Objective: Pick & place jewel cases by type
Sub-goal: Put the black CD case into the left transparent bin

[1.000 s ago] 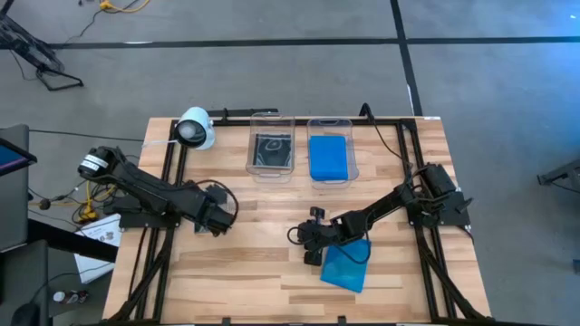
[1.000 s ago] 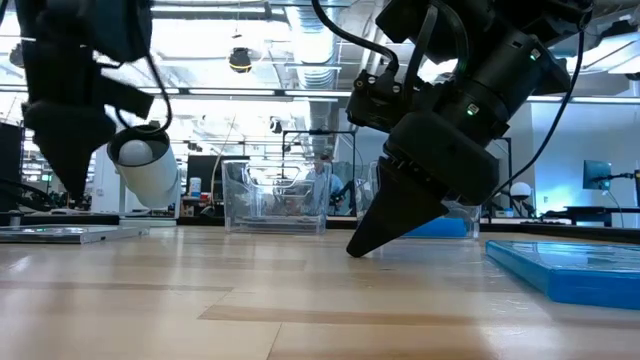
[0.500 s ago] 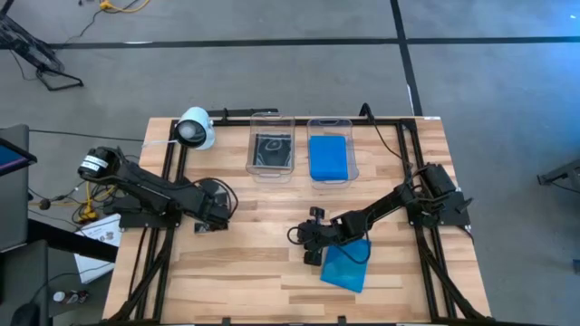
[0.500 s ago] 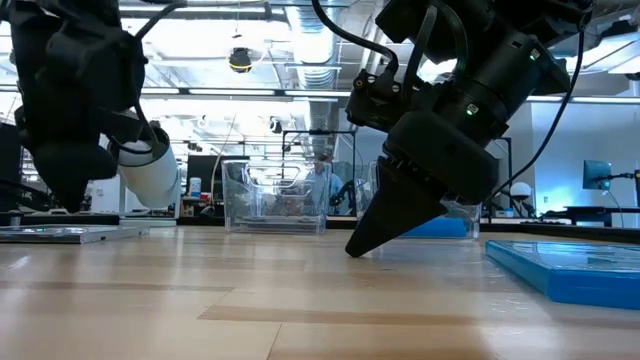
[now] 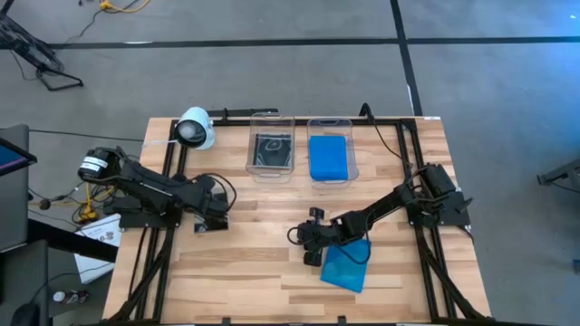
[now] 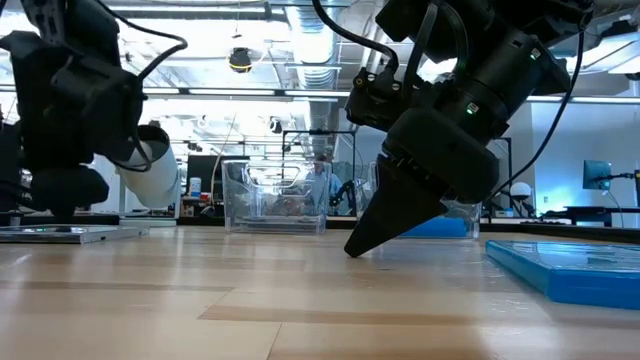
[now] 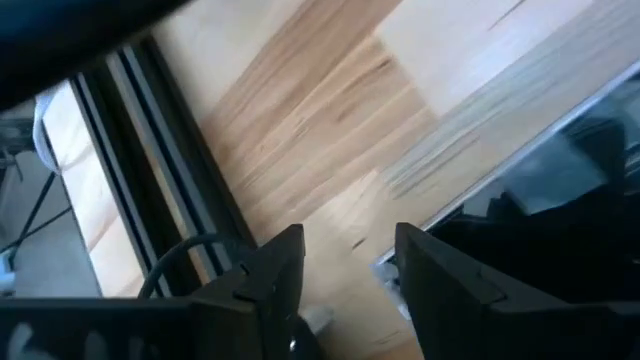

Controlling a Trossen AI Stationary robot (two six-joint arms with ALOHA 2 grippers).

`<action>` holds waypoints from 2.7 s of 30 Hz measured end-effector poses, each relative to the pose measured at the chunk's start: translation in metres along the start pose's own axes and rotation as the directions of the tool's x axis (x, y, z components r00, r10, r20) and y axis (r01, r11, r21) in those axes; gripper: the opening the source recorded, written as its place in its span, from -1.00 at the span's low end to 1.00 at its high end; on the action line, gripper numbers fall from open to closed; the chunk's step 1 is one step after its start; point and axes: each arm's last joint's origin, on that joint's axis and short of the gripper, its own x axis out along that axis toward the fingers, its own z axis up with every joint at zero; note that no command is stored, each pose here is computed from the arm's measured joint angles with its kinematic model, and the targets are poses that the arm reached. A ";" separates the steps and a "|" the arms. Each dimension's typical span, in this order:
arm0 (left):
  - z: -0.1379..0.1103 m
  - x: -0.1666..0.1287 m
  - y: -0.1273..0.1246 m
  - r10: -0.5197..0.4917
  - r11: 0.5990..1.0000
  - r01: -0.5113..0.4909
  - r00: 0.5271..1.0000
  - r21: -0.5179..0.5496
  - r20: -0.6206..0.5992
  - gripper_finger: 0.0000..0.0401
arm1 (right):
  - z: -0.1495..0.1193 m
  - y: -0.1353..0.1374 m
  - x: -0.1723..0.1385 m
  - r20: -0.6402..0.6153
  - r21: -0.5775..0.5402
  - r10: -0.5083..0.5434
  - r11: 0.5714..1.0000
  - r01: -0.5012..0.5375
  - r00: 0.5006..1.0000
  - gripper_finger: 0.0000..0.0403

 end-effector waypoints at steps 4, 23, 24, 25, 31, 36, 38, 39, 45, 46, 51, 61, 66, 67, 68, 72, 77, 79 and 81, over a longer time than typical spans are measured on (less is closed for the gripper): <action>0.000 0.002 0.000 -0.018 1.000 0.018 0.999 0.000 -0.031 -0.26 | 0.000 0.000 0.000 0.000 0.000 0.000 1.000 0.000 1.000 -0.37; 0.020 -0.027 -0.031 -0.335 0.937 0.327 0.941 0.120 0.056 -0.26 | 0.000 0.000 0.000 0.000 0.000 -0.003 1.000 0.003 1.000 -0.37; 0.022 -0.029 -0.035 -0.373 0.922 0.360 0.925 0.142 0.069 -0.26 | 0.000 0.000 0.000 0.000 0.000 -0.003 1.000 0.003 1.000 -0.37; 0.024 -0.031 -0.038 -0.412 0.903 0.395 0.907 0.168 0.086 -0.26 | 0.000 0.000 0.000 0.000 0.000 -0.003 1.000 0.003 1.000 -0.37; 0.034 -0.047 -0.059 -0.642 0.751 0.572 0.749 0.329 0.162 -0.26 | 0.000 0.000 0.000 -0.006 0.000 0.014 1.000 -0.014 1.000 -0.37; 0.037 -0.060 -0.069 -0.733 0.667 0.619 0.643 0.414 0.221 -0.26 | 0.000 0.000 0.000 -0.009 -0.017 0.012 1.000 -0.013 1.000 -0.37; 0.037 -0.064 -0.069 -0.737 0.663 0.623 0.640 0.414 0.217 -0.26 | 0.000 0.000 0.000 -0.009 -0.019 0.012 1.000 -0.013 1.000 -0.37; 0.036 -0.065 -0.068 -0.731 0.670 0.623 0.651 0.405 0.208 -0.26 | 0.000 0.000 0.000 -0.009 -0.019 0.012 1.000 -0.013 1.000 -0.37; 0.022 -0.062 -0.057 -0.609 0.749 0.534 0.788 0.394 0.089 -0.26 | 0.000 0.000 0.000 -0.010 -0.020 0.012 1.000 -0.012 1.000 -0.37; 0.019 -0.061 -0.055 -0.590 0.753 0.521 0.805 0.403 0.062 -0.26 | 0.000 0.000 0.000 -0.010 -0.020 0.012 1.000 -0.013 1.000 -0.37; 0.000 -0.062 -0.057 -0.606 0.662 0.548 0.793 0.511 -0.065 -0.26 | 0.000 0.001 0.000 -0.007 -0.038 0.018 0.999 -0.019 1.000 -0.37; -0.012 -0.072 -0.076 -0.707 0.468 0.568 0.700 0.677 -0.098 -0.26 | 0.001 0.013 -0.004 0.033 -0.092 0.087 0.992 -0.083 0.996 -0.37; -0.016 -0.059 -0.090 -0.650 0.470 0.560 0.743 0.682 -0.162 -0.26 | 0.002 0.015 -0.004 0.032 -0.094 0.094 0.991 -0.091 0.995 -0.37; -0.016 -0.058 -0.093 -0.641 0.473 0.557 0.749 0.683 -0.166 -0.26 | 0.003 0.015 -0.004 0.032 -0.093 0.105 0.990 -0.101 0.994 -0.37; -0.015 -0.058 -0.094 -0.636 0.475 0.554 0.753 0.684 -0.168 -0.26 | 0.005 0.016 -0.005 0.035 -0.093 0.113 0.990 -0.110 0.993 -0.37; -0.012 -0.062 -0.098 -0.638 0.471 0.537 0.755 0.699 -0.151 -0.26 | 0.010 0.019 -0.006 0.050 -0.111 0.127 0.986 -0.121 0.991 -0.37; -0.004 -0.073 -0.102 -0.654 0.433 0.474 0.750 0.767 -0.094 -0.26 | 0.015 0.022 -0.008 0.065 -0.118 0.134 0.985 -0.126 0.989 -0.37; 0.002 -0.073 -0.104 -0.673 0.431 0.472 0.736 0.769 -0.075 -0.26 | 0.015 0.022 -0.008 0.065 -0.115 0.136 0.985 -0.128 0.989 -0.37; 0.007 -0.071 -0.104 -0.692 0.436 0.483 0.719 0.759 -0.060 -0.26 | 0.015 0.022 -0.008 0.061 -0.116 0.149 0.983 -0.141 0.987 -0.37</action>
